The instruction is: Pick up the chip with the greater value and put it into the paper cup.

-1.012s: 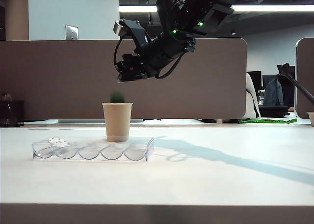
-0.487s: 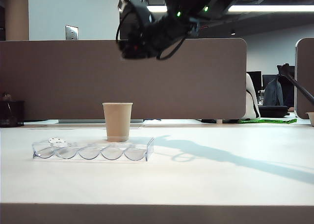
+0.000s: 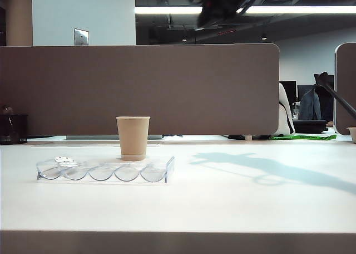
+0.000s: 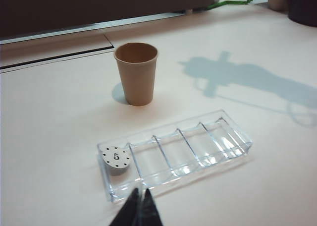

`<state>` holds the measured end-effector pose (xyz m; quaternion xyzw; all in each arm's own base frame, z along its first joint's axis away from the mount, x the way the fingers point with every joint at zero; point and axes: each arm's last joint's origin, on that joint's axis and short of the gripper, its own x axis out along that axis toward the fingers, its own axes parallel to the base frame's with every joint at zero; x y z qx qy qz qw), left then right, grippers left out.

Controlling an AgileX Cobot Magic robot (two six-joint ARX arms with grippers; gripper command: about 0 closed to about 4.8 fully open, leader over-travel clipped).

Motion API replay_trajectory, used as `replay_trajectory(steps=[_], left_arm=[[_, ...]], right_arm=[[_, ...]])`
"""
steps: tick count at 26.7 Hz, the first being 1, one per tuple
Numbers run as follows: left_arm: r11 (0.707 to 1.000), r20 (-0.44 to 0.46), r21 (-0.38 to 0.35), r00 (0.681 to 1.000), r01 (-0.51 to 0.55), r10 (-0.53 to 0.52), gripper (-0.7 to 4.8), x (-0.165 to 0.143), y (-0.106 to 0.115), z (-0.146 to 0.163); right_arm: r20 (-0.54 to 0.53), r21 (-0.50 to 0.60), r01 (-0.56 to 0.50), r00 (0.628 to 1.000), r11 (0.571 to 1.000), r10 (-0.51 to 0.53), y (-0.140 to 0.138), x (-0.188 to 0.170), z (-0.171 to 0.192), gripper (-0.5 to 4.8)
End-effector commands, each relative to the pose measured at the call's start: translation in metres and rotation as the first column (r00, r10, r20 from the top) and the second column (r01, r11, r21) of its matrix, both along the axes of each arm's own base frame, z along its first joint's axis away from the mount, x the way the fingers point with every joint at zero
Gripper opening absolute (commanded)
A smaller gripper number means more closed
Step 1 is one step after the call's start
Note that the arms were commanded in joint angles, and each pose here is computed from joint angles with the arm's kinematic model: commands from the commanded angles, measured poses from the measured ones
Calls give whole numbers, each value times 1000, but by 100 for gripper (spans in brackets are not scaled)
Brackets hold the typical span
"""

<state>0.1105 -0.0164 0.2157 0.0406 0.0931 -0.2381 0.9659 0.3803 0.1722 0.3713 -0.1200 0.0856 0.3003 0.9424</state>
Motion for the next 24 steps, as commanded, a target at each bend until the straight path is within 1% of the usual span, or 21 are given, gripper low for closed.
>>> replay_trajectory(steps=[1, 5, 10, 11, 14, 17, 20, 22, 24], left_arm=[[996, -5, -45, 997, -71, 71, -3, 1, 2, 3], [991, -17, -62, 993, -119, 119, -3, 1, 3, 3], [982, -36, -108, 988, -152, 149, -3, 2, 3, 4], [979, -39, -129, 988, -155, 151, -3, 2, 3, 4], [975, -34, -154, 987, -158, 155, -3, 1, 3, 6], [972, -24, -173, 987, -159, 157, -3, -1, 3, 8], [972, 3, -178, 987, -155, 158, -3, -5, 4, 9], [972, 23, -182, 987, -151, 158, -3, -8, 4, 10], [970, 42, -189, 985, -155, 166, -3, -11, 4, 11]], right_arm=[[-63, -43, 38, 997, 998, -41, -28, -23, 22, -6], [-63, -97, 52, 996, 994, -58, -48, -44, 39, -6], [-33, -83, 97, 994, 992, -100, -73, -67, 58, -6], [-22, -78, 117, 993, 990, -119, -82, -77, 59, -6], [-30, -77, 150, 988, 986, -152, -97, -93, 51, -6], [-28, -73, 195, 980, 978, -198, -115, -113, 35, -6], [-29, -13, 250, 968, 968, -250, -131, -134, 16, -6], [-26, 34, 265, 964, 964, -264, -142, -148, 2, -6], [-14, 54, 283, 959, 958, -282, -150, -160, -10, -6]])
